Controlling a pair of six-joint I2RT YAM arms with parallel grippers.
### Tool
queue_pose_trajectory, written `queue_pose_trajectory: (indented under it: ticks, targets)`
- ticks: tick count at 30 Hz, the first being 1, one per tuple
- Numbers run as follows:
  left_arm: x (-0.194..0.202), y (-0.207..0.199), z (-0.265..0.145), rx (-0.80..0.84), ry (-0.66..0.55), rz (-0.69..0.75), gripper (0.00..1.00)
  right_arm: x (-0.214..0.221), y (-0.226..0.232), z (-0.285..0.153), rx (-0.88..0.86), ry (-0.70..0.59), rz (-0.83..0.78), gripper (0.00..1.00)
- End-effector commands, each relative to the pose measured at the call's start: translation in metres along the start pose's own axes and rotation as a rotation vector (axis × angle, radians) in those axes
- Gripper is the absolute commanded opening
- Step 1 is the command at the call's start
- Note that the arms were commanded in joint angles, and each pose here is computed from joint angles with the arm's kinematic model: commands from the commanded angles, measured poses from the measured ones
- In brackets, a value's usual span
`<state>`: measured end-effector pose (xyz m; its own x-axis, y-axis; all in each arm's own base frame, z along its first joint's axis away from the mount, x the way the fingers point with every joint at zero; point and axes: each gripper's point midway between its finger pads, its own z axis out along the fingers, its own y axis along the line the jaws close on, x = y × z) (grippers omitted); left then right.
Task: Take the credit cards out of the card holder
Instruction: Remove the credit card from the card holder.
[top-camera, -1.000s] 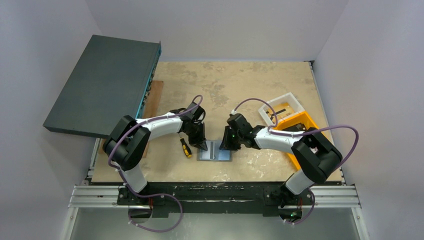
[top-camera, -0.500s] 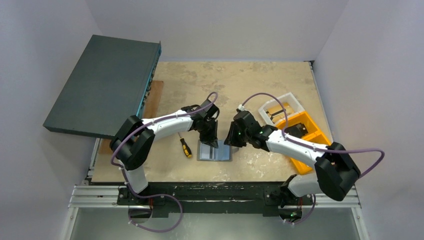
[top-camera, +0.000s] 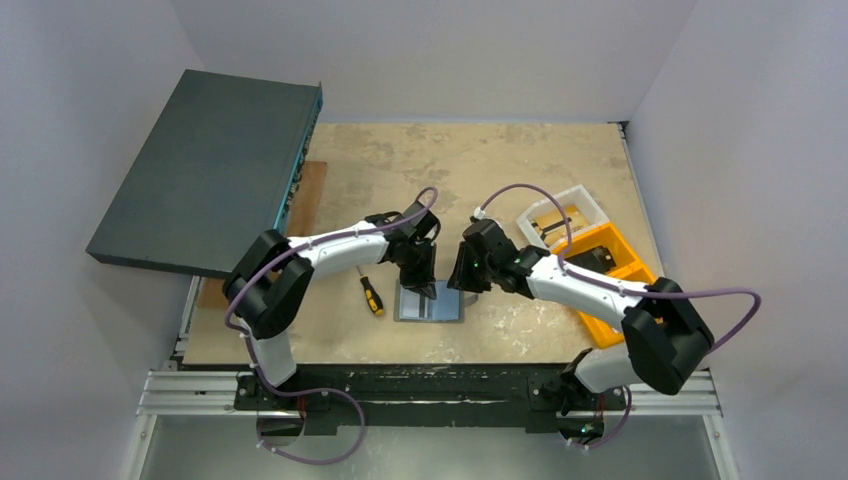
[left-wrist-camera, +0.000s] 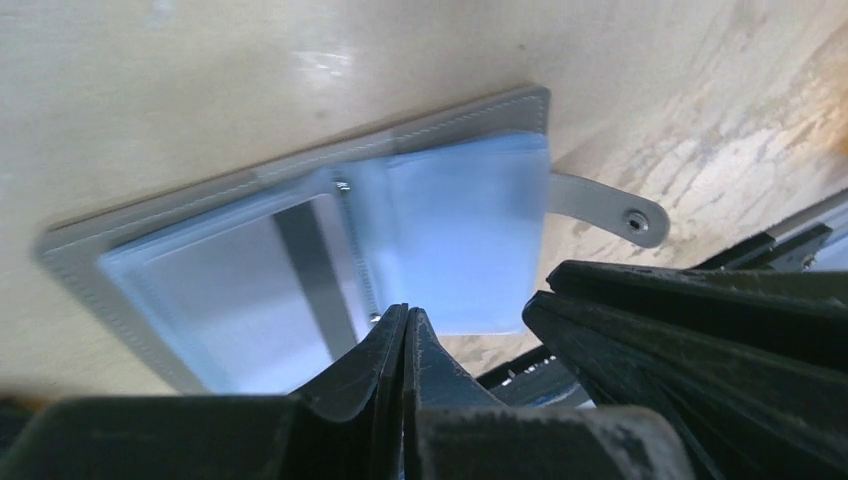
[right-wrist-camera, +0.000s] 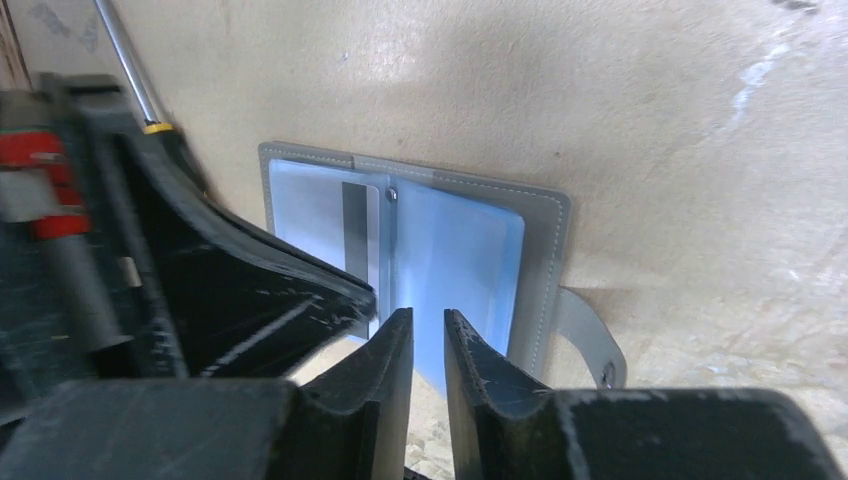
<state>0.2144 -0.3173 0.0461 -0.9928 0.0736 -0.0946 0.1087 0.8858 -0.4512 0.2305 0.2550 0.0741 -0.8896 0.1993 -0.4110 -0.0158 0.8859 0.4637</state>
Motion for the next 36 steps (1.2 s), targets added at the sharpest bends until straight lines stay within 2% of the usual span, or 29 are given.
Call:
queue_pose_trajectory:
  ticks: [1, 7, 17, 36]
  targets:
    - [-0.018, 0.028, -0.029, -0.075, -0.136, -0.064, 0.00, -0.007, 0.029, 0.006, -0.093, 0.010, -0.023, 0.20]
    - [-0.018, 0.068, -0.038, -0.108, -0.159, -0.112, 0.00, 0.005, 0.049, 0.026, -0.165, 0.082, -0.030, 0.24]
    - [-0.014, 0.072, -0.026, -0.097, -0.133, -0.119, 0.00, 0.027, 0.047, 0.051, -0.185, 0.162, -0.006, 0.26]
    - [-0.005, 0.073, -0.004, -0.105, -0.071, -0.135, 0.00, 0.051, 0.031, 0.065, -0.186, 0.225, 0.027, 0.26]
